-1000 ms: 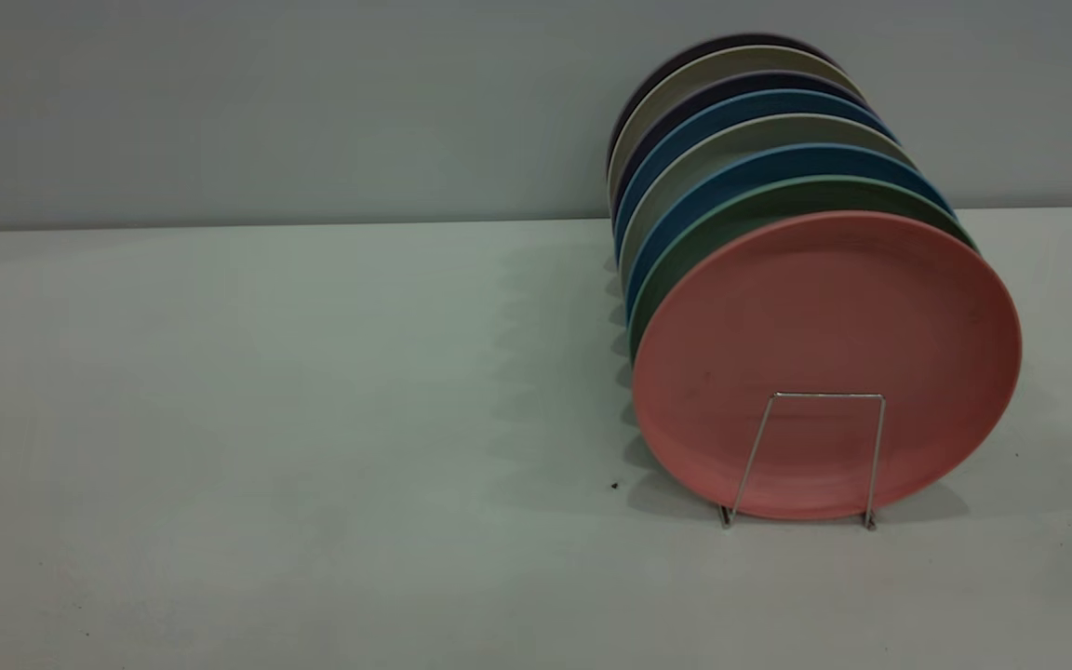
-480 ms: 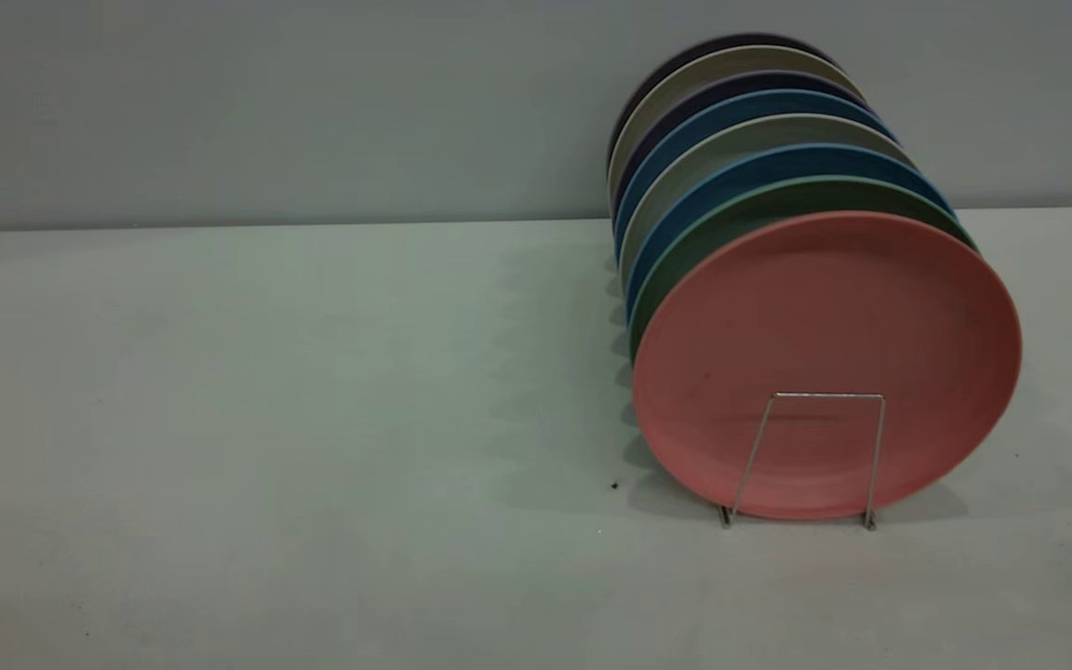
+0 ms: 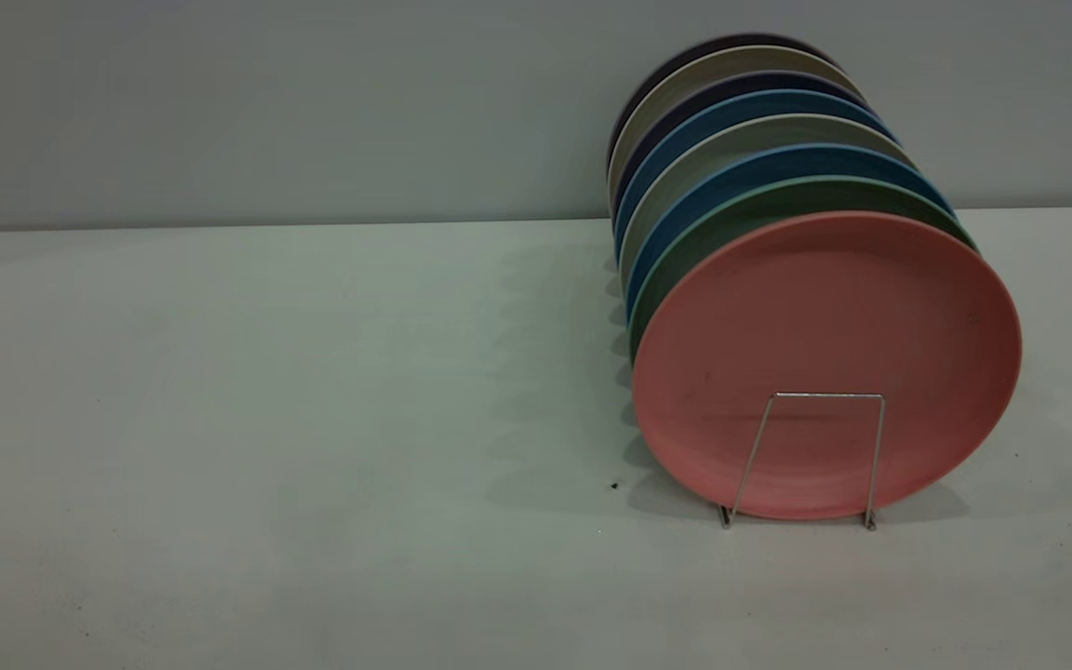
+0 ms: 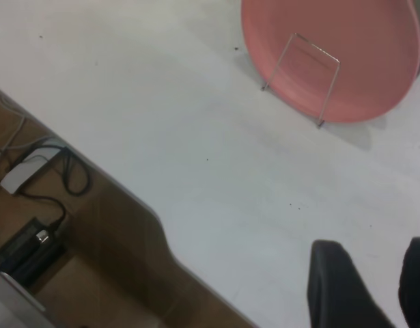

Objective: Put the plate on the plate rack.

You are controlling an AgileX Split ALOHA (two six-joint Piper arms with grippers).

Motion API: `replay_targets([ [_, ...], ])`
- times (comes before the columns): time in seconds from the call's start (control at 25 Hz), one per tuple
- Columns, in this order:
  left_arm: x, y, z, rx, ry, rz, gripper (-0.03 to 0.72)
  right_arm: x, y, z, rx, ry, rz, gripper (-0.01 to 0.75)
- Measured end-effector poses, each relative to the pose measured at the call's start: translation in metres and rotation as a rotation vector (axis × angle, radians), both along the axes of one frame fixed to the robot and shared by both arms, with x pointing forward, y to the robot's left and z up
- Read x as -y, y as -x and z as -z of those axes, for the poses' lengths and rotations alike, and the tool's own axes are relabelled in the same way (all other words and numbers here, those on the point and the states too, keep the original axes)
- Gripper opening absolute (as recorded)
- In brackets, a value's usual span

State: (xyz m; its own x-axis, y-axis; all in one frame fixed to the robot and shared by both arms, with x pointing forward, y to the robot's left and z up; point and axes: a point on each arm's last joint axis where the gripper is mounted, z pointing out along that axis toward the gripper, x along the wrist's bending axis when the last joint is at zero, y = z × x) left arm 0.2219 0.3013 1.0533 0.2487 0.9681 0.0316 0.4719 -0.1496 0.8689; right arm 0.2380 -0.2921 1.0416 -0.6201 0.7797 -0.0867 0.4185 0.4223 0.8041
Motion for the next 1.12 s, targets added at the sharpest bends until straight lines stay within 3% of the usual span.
replay_targets([
  [1.12,0.0014,-0.0064,0.0107,-0.020,-0.017,0.009,0.377,0.0006,0.0011,0.0000,0.006,-0.004,0.001,0.243],
])
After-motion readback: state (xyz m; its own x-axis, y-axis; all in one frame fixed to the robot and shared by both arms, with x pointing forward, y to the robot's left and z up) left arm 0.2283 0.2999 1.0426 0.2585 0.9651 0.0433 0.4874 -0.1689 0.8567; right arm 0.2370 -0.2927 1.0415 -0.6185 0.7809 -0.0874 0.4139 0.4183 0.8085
